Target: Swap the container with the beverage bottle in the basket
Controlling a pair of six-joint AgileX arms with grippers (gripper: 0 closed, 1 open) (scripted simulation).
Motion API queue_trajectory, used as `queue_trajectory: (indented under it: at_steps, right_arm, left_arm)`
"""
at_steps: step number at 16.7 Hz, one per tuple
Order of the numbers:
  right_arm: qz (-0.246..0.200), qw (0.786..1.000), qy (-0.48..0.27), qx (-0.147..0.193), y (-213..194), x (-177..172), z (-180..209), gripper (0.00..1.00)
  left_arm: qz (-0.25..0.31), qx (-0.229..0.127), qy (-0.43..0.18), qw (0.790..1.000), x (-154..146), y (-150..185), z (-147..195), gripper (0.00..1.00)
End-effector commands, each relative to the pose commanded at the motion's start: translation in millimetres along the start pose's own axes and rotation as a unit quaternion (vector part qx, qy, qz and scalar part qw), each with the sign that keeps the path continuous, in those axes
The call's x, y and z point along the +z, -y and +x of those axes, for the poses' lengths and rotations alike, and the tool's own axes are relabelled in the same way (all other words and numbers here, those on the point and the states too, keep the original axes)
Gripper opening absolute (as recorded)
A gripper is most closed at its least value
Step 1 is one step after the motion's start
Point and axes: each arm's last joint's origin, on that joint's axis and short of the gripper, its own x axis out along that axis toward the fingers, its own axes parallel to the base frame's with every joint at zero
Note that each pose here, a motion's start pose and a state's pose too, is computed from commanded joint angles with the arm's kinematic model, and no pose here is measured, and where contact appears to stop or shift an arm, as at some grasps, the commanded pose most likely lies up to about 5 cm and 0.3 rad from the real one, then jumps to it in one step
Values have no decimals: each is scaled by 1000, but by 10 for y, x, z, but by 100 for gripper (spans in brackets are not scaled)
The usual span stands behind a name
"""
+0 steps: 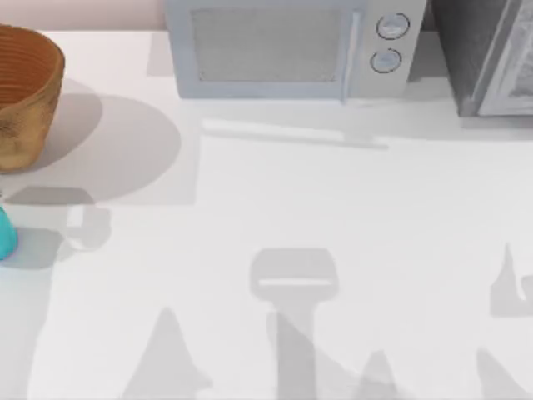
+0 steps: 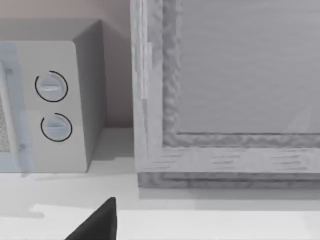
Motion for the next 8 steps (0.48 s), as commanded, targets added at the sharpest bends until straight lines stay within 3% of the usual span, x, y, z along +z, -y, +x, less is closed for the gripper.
queue_trajectory:
  at_steps: [5, 8]
  right_arm:
    - [0, 1000, 0, 0, 0, 0, 0, 100]
    - [0, 1000, 0, 0, 0, 0, 0, 100]
  left_arm:
    - [-16, -26, -153, 988, 758, -306, 687, 100]
    - [-32, -42, -236, 970, 1008, -576, 1291, 100]
